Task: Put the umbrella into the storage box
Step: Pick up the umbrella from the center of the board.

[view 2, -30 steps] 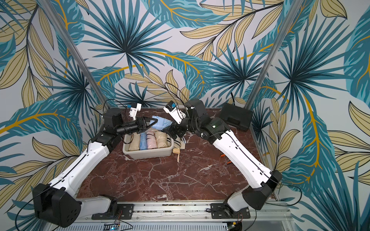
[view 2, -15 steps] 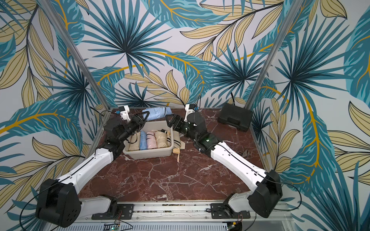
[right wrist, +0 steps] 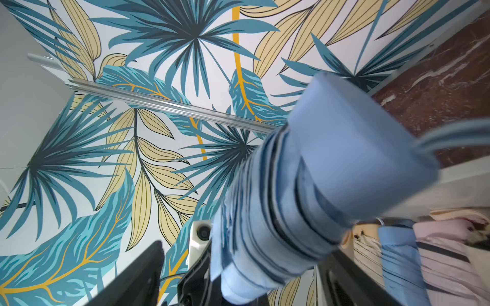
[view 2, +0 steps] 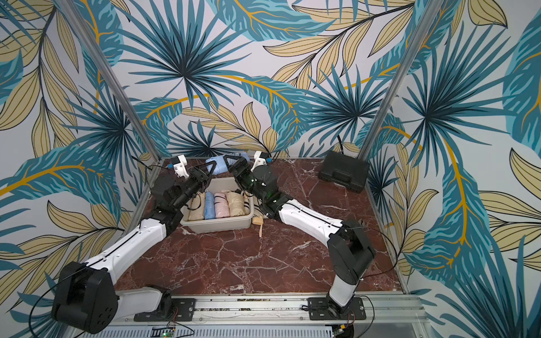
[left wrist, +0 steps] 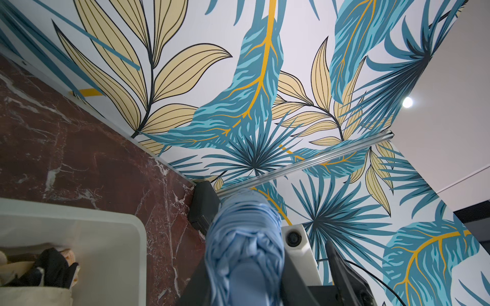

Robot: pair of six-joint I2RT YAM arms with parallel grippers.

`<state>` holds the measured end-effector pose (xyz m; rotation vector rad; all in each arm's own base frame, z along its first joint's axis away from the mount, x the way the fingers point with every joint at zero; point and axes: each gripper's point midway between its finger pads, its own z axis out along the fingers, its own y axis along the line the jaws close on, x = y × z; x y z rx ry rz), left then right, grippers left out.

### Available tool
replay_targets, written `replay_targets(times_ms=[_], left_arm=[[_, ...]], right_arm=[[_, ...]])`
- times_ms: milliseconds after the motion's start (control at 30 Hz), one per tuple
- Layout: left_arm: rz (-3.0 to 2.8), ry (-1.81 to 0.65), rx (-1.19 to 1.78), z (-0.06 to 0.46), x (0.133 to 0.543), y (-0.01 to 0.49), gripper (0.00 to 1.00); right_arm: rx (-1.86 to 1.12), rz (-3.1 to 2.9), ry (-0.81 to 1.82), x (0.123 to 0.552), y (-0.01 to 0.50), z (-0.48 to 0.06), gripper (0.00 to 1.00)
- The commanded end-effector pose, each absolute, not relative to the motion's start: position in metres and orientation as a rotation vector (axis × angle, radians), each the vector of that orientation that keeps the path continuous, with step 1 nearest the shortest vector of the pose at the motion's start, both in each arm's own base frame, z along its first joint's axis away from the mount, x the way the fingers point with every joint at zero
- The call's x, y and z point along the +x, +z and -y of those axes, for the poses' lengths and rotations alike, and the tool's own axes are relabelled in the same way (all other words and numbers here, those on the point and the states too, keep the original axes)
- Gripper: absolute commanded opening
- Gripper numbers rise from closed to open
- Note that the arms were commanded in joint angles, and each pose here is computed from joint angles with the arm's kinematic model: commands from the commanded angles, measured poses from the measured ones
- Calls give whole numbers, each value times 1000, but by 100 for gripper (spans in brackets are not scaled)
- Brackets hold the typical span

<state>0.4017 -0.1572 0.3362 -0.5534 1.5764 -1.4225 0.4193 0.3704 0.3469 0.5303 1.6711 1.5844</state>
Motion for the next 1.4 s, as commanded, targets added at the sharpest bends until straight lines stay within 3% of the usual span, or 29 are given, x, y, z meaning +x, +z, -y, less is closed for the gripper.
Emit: replay_targets(times_ms=[0, 200, 300, 433, 633, 900, 1000, 1067, 1167, 1367], left_arm=[[-1430, -1488, -468, 155, 383, 382, 4], [-1403, -1491, -506, 148, 379, 379, 7], [-1392, -1506, -517, 147, 378, 378, 7], [-1381, -1511, -521, 146, 377, 379, 8], [-1381, -1521, -529, 146, 374, 376, 13], [-1461, -1445, -589, 137, 360, 349, 55], [-1547, -1389, -637, 133, 352, 327, 83], [-1611, -1335, -686, 128, 346, 310, 93], [-1701, -1222, -778, 114, 333, 282, 99], [-1838, -963, -899, 73, 306, 249, 99]], right_arm=[[538, -1562, 1625, 427, 366, -377, 84], [545, -1521, 1605, 432, 369, -383, 65], [561, -1562, 1605, 433, 360, -388, 66], [605, -1613, 1562, 432, 344, -389, 76], [572, -1603, 1587, 434, 351, -398, 58], [492, -1596, 1507, 433, 363, -395, 29], [453, -1604, 1448, 432, 366, -392, 24], [417, -1616, 1391, 432, 367, -389, 23], [363, -1663, 1303, 432, 362, -385, 21], [156, -1918, 1203, 420, 331, -407, 19]])
